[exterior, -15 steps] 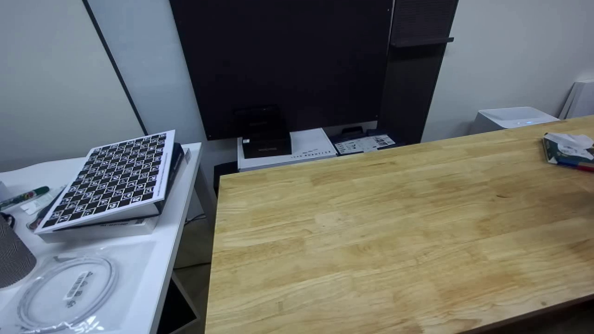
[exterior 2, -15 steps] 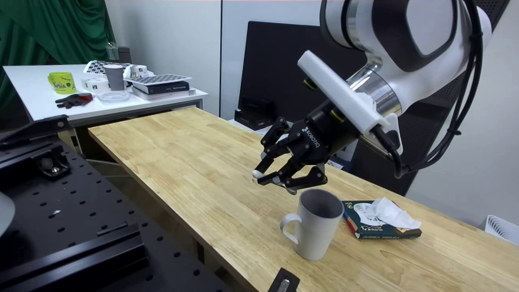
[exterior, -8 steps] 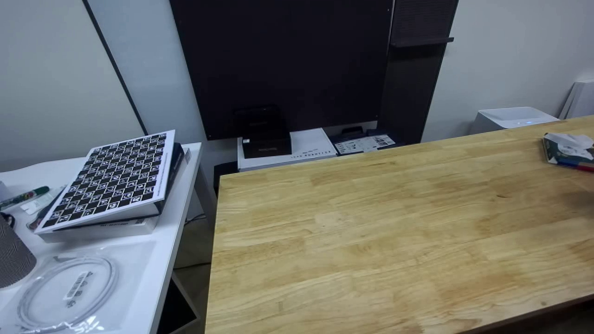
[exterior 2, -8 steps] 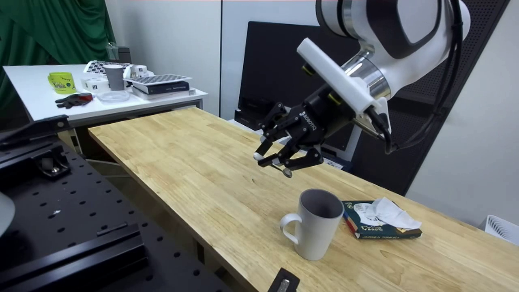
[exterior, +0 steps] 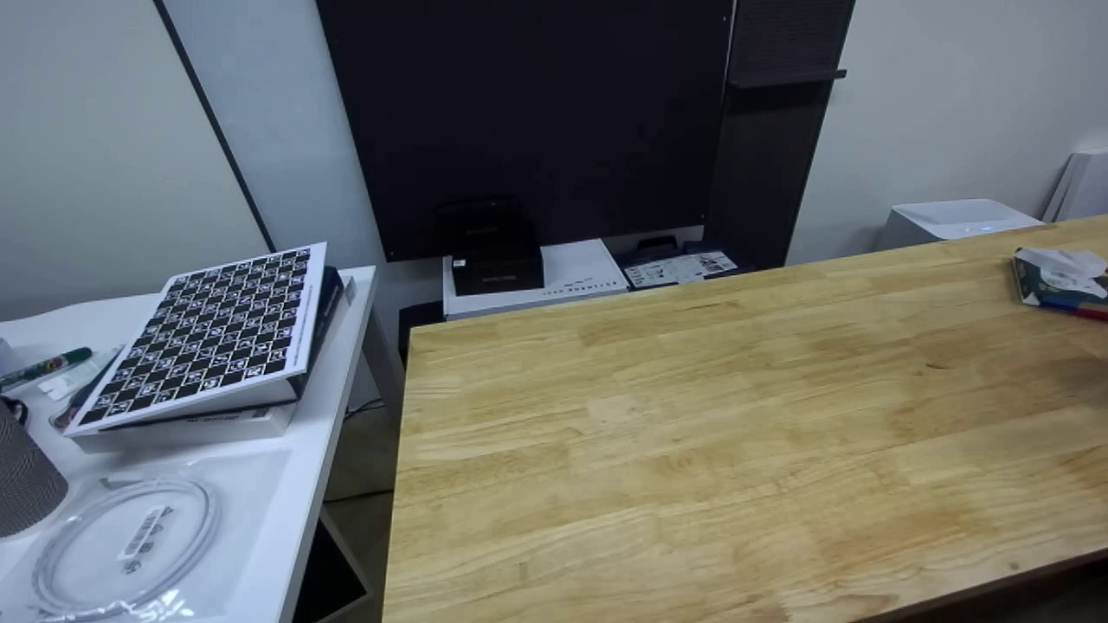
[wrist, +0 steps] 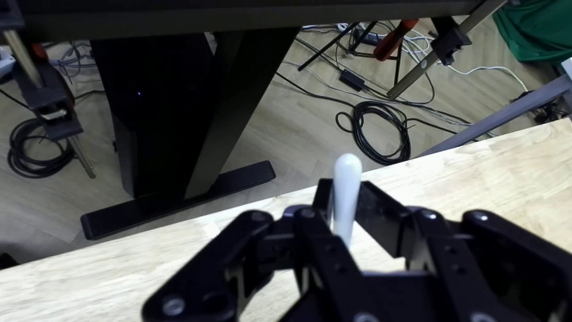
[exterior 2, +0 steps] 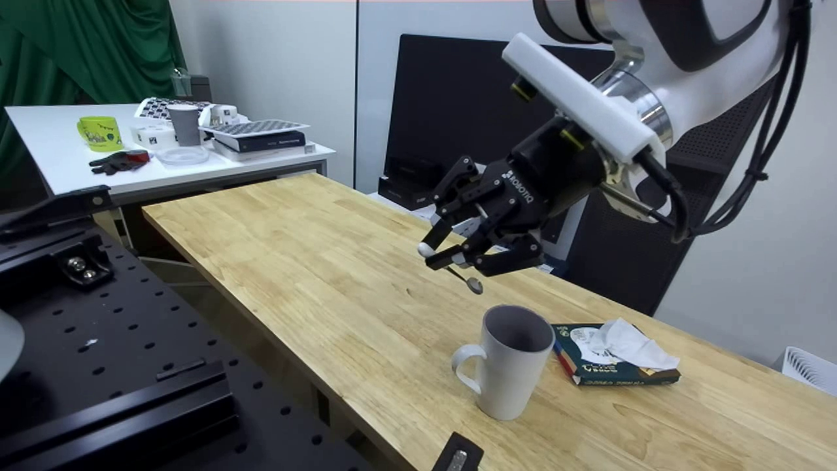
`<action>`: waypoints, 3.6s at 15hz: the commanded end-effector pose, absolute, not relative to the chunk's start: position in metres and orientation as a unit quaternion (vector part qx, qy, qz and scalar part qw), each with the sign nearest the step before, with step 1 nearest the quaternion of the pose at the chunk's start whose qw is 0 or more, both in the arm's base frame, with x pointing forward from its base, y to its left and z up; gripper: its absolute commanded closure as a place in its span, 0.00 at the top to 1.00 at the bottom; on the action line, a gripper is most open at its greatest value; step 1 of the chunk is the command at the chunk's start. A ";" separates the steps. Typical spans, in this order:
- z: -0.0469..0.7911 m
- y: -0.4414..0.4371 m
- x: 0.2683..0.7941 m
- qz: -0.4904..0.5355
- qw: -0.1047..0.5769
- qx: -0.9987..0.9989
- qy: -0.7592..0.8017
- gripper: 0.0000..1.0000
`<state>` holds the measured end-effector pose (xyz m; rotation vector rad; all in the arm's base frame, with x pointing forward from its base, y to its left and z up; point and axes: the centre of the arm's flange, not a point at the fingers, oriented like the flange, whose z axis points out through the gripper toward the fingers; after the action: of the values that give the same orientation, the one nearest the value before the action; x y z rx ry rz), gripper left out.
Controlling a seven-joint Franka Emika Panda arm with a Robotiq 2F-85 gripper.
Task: Put the spoon in the cup
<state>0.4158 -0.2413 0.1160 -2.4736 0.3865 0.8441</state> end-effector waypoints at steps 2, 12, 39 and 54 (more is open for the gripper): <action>0.149 -0.277 0.392 0.304 0.238 -0.905 0.177 0.05; 0.141 -0.314 0.369 0.298 0.248 -0.897 0.213 0.05; 0.092 -0.325 0.393 0.271 0.280 -0.895 0.216 0.05; 0.065 -0.335 0.392 0.264 0.302 -0.887 0.227 0.05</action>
<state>0.3834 -0.3169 0.0892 -2.3946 0.5916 0.7195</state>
